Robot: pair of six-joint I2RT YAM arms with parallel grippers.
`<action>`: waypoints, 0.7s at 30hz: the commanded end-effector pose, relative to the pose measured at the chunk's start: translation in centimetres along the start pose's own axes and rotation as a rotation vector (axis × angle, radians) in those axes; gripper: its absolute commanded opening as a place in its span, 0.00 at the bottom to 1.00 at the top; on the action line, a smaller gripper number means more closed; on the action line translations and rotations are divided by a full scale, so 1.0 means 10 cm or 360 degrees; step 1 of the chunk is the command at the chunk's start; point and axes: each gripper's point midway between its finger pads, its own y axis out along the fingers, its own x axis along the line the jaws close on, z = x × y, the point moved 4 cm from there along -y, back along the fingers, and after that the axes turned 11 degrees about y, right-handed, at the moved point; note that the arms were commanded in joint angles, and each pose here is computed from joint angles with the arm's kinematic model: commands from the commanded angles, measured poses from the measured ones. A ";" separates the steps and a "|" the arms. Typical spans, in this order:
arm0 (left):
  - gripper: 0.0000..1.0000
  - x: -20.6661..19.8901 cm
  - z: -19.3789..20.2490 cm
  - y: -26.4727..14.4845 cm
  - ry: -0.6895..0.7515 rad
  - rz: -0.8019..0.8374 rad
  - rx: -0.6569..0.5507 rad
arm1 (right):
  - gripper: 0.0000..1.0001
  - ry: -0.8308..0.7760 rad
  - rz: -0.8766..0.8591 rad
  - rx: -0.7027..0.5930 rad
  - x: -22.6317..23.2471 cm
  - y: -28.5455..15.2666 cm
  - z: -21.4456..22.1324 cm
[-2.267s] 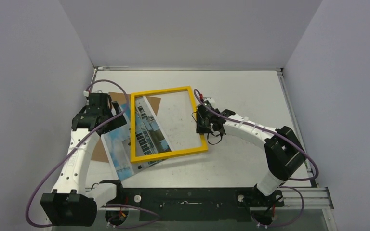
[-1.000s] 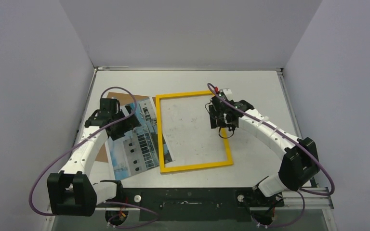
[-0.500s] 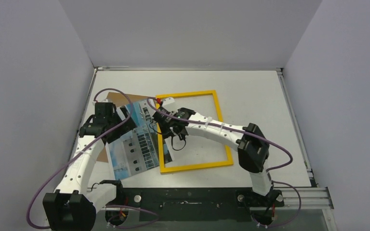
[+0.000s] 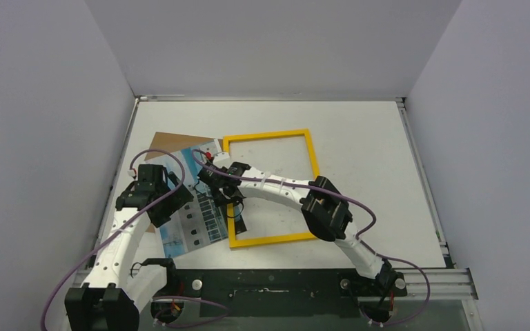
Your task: Put the photo into the frame
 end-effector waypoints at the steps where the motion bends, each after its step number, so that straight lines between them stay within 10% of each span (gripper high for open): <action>1: 0.93 0.00 -0.03 0.00 -0.0068 0.0010 -0.0022 | 0.47 0.0092 -0.0071 0.0000 0.15 0.01 -0.12; 21: 0.92 0.03 -0.14 0.01 -0.0101 0.0031 -0.0027 | 0.35 0.0245 -0.0045 0.0118 0.14 0.30 -0.02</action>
